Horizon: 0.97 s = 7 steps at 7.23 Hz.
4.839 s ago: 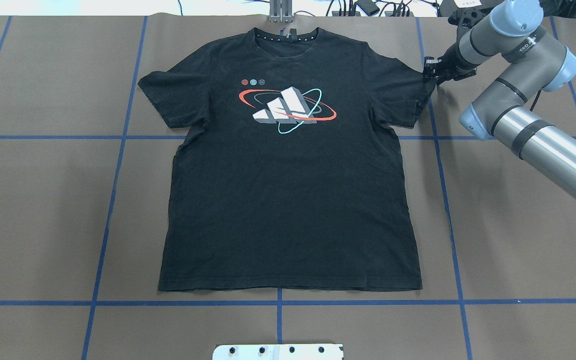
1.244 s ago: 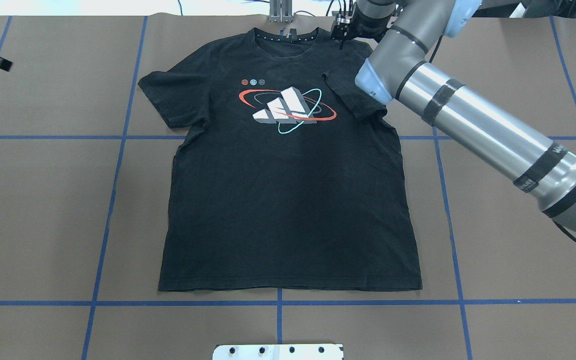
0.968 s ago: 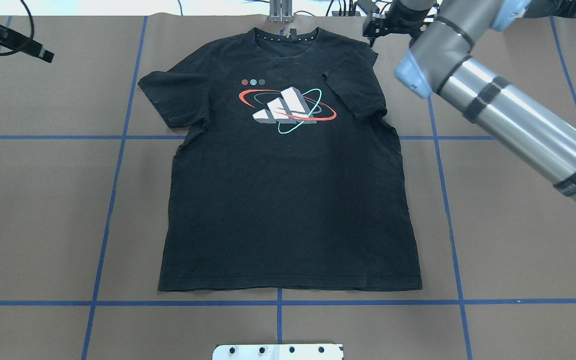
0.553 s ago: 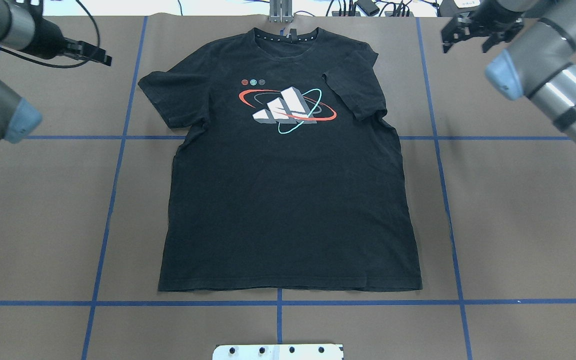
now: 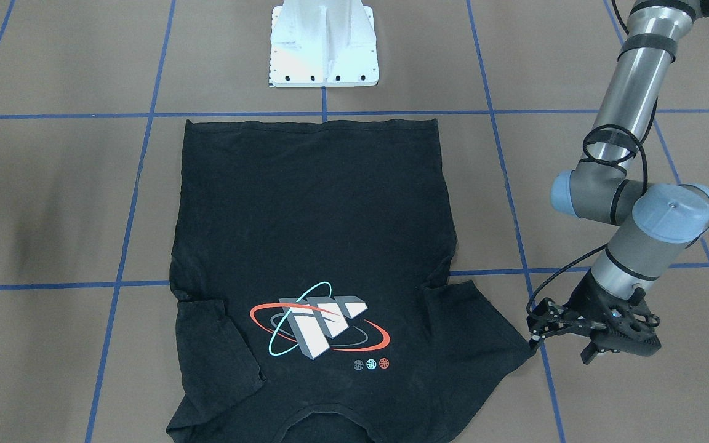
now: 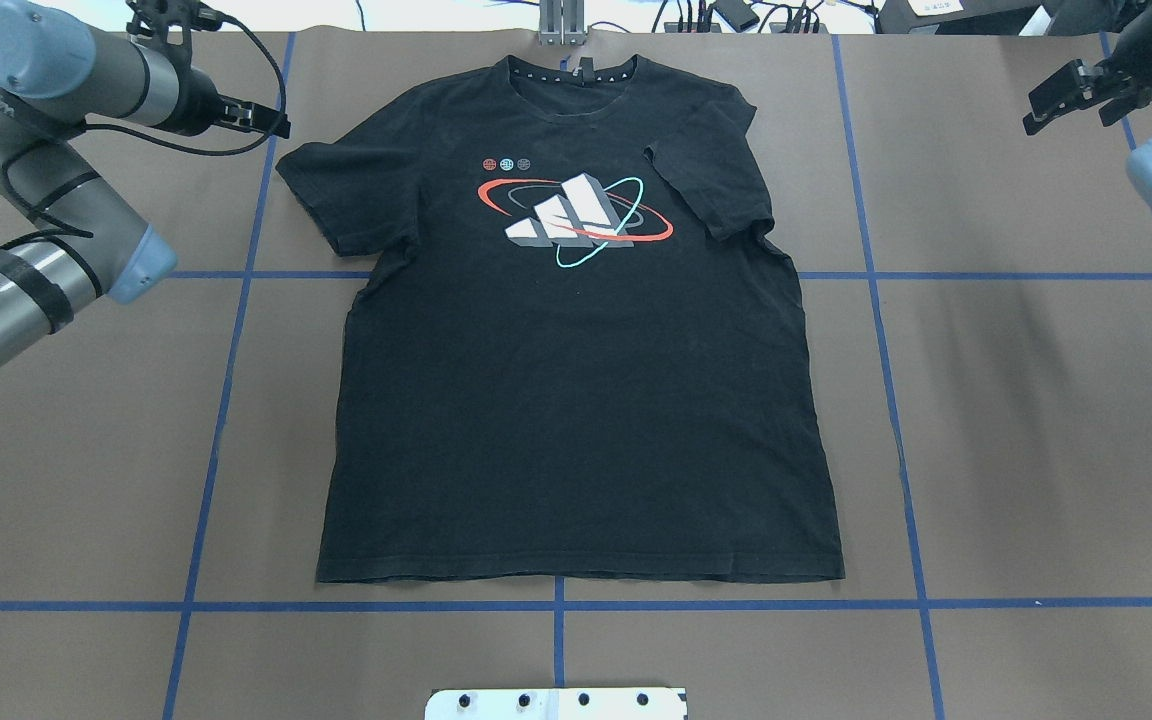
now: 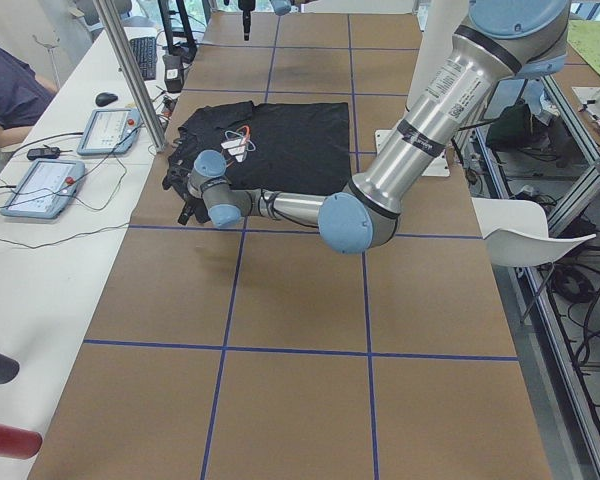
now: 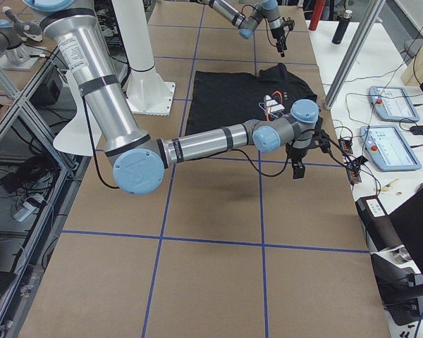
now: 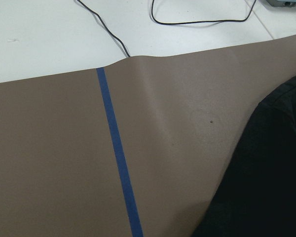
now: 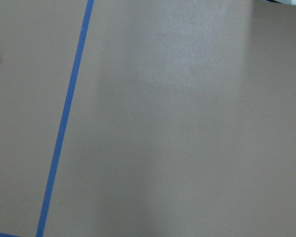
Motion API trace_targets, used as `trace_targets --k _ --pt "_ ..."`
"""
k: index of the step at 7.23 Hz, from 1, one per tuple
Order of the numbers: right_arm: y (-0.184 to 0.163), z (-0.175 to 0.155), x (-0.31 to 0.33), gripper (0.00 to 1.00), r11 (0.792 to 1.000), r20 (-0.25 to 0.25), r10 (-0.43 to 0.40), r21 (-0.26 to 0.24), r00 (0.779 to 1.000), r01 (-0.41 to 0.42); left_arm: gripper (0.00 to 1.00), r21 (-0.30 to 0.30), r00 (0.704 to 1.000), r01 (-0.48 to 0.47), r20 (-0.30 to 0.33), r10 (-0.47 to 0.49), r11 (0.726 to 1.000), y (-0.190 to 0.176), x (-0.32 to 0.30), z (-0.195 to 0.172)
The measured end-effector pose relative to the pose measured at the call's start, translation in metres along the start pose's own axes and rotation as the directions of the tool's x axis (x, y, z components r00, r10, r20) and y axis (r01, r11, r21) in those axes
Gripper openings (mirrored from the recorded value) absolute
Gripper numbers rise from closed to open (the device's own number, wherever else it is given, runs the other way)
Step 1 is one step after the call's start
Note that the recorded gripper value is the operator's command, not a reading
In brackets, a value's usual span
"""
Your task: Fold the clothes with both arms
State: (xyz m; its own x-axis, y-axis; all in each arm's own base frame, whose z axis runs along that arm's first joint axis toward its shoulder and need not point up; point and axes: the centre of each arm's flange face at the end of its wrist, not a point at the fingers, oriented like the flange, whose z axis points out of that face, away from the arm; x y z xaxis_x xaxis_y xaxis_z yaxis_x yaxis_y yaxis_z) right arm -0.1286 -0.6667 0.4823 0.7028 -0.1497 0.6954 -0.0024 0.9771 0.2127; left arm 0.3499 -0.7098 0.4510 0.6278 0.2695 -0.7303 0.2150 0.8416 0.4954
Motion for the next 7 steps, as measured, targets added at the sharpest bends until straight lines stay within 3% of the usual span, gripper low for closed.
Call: trace_targets --k 2,4,7 --pt "0.002 0.0 0.002 1.0 1.0 -0.002 -0.005 0.0 1.0 0.005 1.0 0.003 1.0 -0.005 0.01 0.005 1.0 0.002 0.003 0.019" --pt "0.0 0.0 0.001 1.0 1.0 -0.006 -0.006 0.002 1.0 0.006 0.72 0.017 1.0 -0.015 0.008 0.014 1.0 0.013 -0.006 0.031" --pt "-0.001 0.001 -0.001 1.0 1.0 -0.009 -0.005 0.002 1.0 0.005 0.65 0.01 1.0 -0.027 -0.012 0.027 1.0 0.02 0.004 0.037"
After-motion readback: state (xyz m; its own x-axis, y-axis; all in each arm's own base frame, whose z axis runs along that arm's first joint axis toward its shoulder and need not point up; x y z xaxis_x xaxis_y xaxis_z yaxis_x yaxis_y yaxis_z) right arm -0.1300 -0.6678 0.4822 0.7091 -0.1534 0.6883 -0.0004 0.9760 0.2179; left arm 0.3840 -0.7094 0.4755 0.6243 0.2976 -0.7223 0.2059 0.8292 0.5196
